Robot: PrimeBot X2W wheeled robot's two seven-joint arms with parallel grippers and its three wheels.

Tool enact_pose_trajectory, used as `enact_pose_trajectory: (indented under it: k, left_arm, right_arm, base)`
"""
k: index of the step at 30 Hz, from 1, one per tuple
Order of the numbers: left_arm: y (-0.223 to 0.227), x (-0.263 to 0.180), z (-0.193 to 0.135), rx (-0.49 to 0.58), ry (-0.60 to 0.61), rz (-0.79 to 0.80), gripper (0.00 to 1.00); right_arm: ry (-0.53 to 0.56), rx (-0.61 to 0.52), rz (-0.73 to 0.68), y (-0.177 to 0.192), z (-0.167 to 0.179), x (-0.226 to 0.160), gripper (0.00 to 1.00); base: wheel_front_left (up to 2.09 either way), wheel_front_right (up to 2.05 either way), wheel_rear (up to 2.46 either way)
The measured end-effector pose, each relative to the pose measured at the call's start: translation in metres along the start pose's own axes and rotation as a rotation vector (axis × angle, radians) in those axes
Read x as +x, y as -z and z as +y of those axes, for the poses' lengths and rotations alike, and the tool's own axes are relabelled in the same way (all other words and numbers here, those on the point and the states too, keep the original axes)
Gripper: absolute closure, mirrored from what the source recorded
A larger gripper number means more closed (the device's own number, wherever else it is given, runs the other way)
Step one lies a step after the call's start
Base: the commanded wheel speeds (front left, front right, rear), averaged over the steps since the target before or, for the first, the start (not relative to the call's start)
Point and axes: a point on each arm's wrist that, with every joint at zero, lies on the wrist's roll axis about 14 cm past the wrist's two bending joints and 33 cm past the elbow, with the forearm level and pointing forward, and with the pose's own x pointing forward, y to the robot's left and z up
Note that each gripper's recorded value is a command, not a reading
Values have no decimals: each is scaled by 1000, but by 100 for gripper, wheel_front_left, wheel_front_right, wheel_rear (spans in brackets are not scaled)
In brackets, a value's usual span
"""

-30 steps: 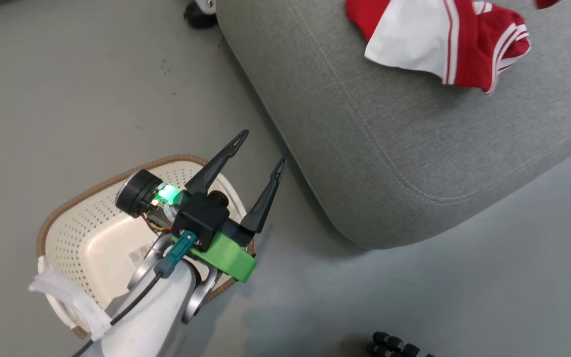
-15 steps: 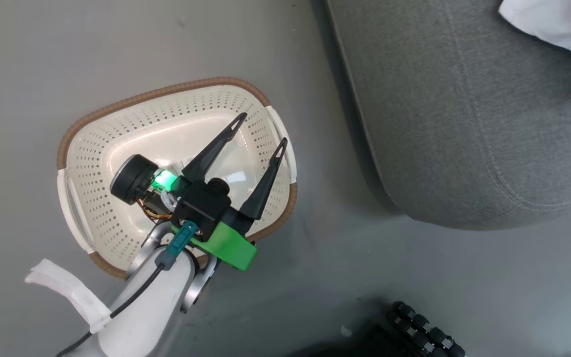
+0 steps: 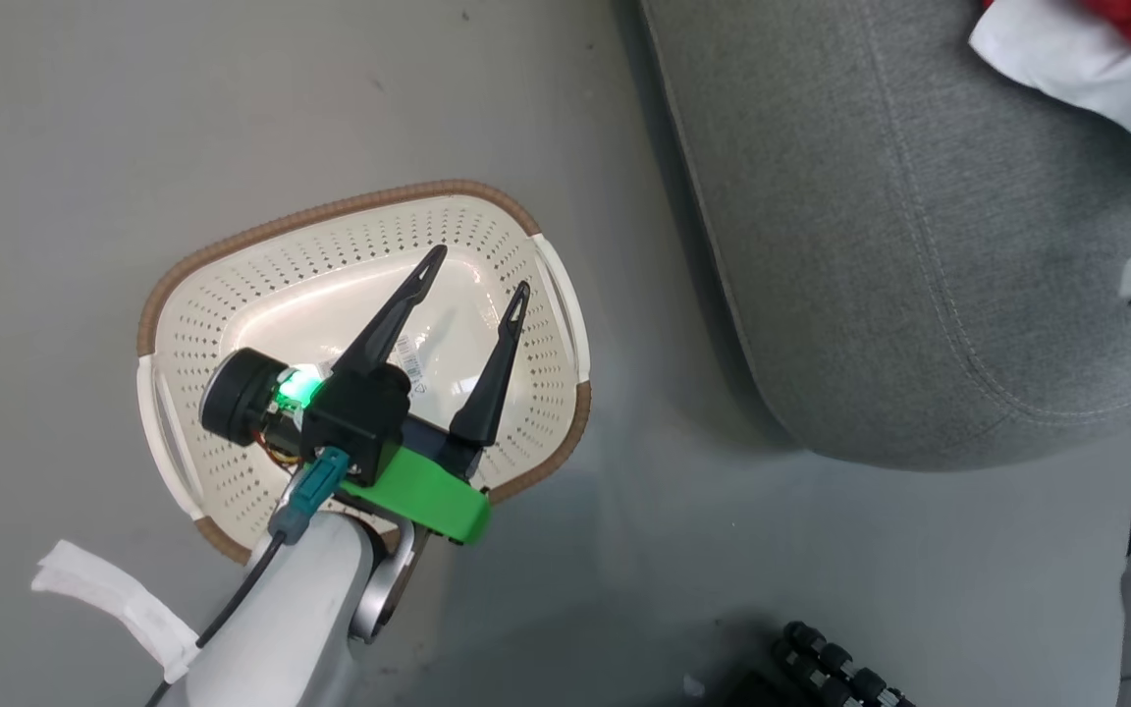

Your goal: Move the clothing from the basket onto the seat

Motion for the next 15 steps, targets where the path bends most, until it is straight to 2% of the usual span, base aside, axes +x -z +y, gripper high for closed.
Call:
enact_pose_trajectory:
  k: [6,15]
  left_arm:
    - [-24,-8,-6,-68,-74,-48,0]
    - [-63,-55,8,-55,-260,-121,0]
  right_arm:
    - [-97,58,60,8,25,-50,0]
    - [-308,167,128,13,90,-116,0]
  base:
    - [0,0,0]
    - [0,0,0]
